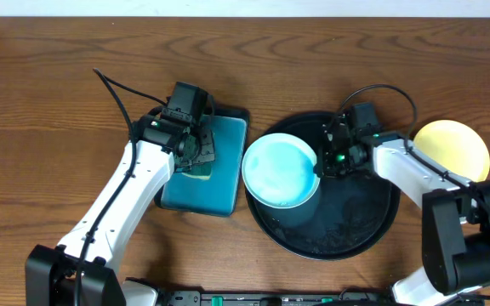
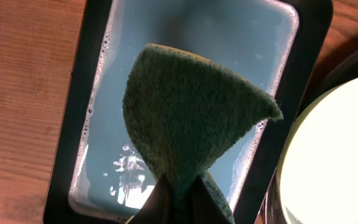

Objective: Clean dirty plates on tray and stack at the side

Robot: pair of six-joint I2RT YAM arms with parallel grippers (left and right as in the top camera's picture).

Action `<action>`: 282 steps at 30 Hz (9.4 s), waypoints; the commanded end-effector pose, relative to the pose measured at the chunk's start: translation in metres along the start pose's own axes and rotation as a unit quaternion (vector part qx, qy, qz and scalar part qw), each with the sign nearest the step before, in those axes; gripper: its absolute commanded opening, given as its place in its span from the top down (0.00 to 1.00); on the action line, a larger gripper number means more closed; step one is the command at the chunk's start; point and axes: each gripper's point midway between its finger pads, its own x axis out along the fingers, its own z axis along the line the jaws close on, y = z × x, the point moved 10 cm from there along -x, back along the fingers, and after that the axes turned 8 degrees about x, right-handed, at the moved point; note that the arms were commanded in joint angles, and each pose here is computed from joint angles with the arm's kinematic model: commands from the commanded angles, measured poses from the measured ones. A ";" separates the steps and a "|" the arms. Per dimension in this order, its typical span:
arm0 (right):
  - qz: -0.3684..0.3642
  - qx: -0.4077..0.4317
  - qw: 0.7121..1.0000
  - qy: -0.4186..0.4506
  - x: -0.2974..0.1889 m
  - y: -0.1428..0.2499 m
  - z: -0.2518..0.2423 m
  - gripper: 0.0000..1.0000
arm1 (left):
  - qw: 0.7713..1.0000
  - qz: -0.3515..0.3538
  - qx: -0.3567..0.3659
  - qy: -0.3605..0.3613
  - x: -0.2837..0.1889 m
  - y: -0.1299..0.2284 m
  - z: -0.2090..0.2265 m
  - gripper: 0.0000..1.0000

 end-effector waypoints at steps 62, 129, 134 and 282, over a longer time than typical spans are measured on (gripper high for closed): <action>-0.310 -0.210 0.845 0.382 -0.143 0.015 0.033 0.99 | 0.999 0.047 0.013 -0.016 0.054 0.019 -0.037 0.93; -0.399 -0.312 0.700 0.503 -0.144 0.052 0.101 0.99 | 0.999 -0.042 -0.023 -0.025 0.015 -0.013 0.037 0.57; -0.390 -0.346 0.719 0.459 -0.136 0.053 0.110 0.99 | 0.998 -0.031 -0.035 -0.031 0.016 -0.011 0.045 0.56; -0.623 -0.148 0.768 0.028 -0.116 0.133 -0.067 0.01 | 0.952 -0.299 -0.056 0.015 -0.134 0.139 0.080 0.21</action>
